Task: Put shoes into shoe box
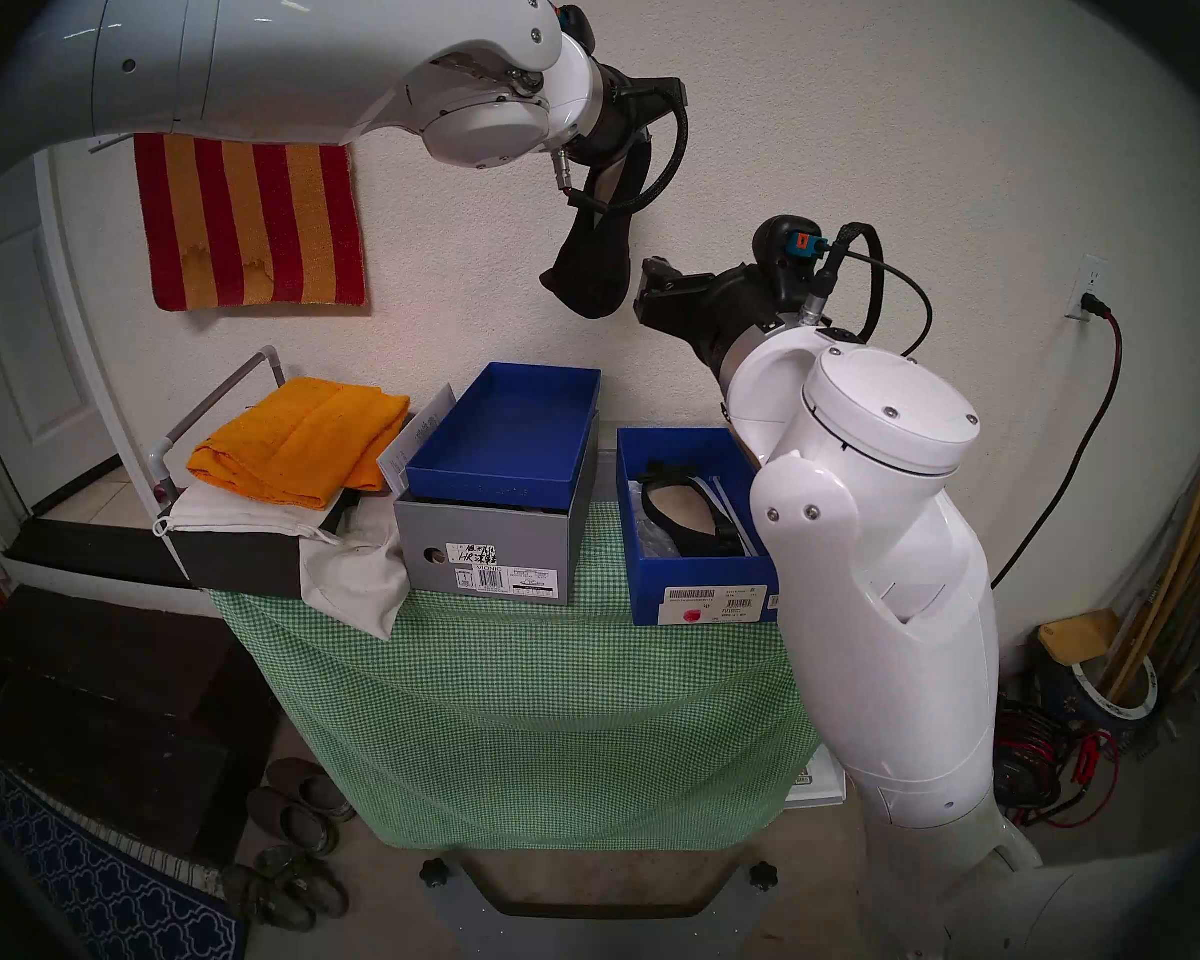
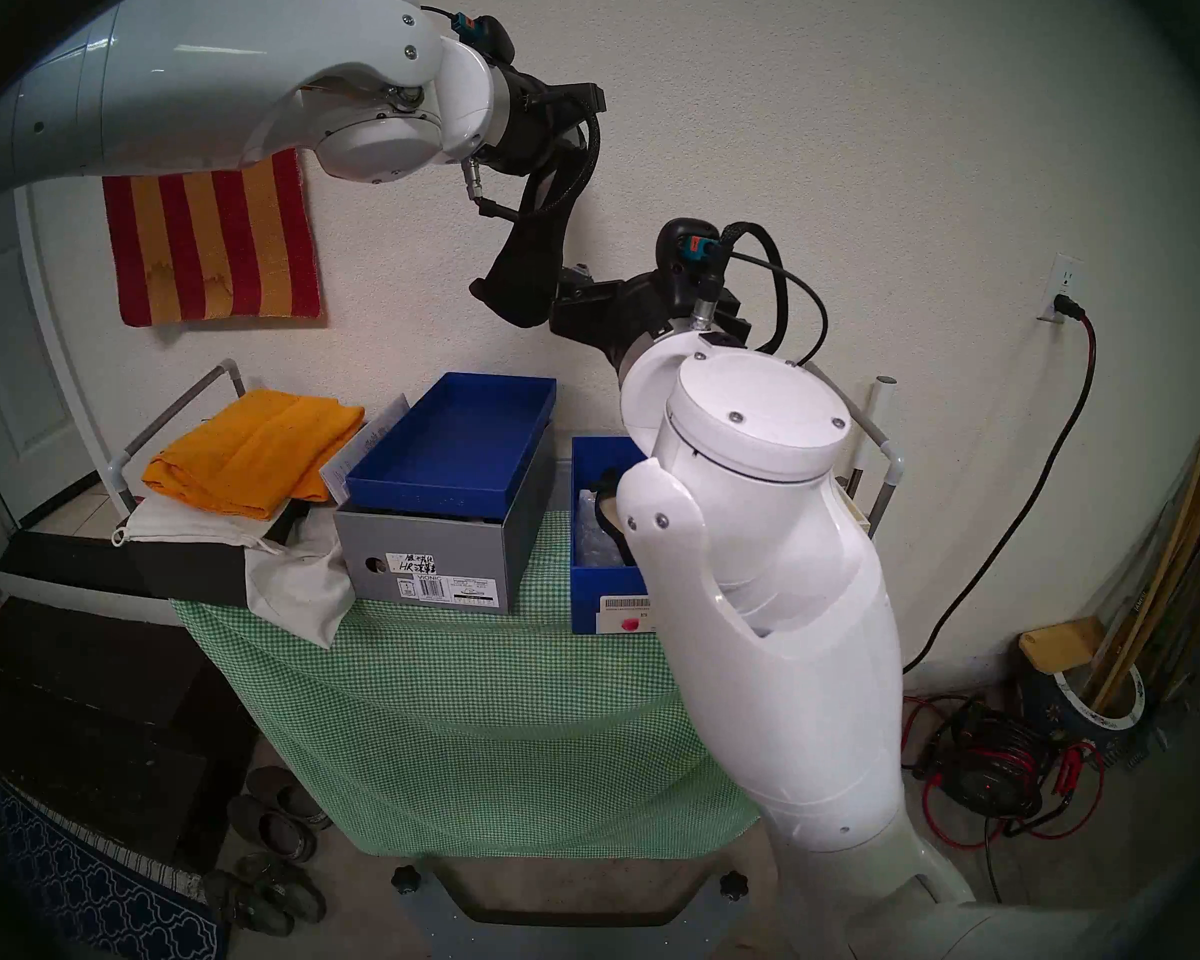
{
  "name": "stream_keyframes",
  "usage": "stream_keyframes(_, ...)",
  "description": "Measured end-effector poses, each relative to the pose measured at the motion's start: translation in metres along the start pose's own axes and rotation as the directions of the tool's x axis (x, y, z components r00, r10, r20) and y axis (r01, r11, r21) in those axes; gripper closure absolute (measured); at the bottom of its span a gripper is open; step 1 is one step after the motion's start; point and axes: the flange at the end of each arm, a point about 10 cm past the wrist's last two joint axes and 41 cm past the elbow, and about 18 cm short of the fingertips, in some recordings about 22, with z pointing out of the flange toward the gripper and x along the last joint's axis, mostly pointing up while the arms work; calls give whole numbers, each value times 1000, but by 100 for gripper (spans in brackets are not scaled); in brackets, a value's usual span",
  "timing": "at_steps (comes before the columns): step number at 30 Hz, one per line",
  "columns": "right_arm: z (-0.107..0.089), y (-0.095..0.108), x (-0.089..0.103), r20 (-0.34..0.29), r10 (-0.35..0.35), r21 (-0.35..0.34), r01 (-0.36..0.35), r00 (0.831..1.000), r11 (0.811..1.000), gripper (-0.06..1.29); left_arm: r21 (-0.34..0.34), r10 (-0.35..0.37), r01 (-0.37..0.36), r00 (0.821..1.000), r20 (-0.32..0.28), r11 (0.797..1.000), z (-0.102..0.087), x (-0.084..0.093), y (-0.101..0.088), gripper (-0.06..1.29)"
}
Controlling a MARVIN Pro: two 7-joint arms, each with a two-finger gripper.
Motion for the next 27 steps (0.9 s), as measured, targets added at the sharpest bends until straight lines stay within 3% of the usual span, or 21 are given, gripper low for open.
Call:
stream_keyframes(15, 9, -28, -19, -13, -52, 87, 53, 999, 995, 1, -33, -43, 44, 999, 20, 998, 9, -17, 3, 126)
stream_keyframes(27, 22, -20, -17, -116, -23, 40, 28, 993, 999, 1, -69, -95, 98, 994, 47, 993, 5, -27, 10, 126)
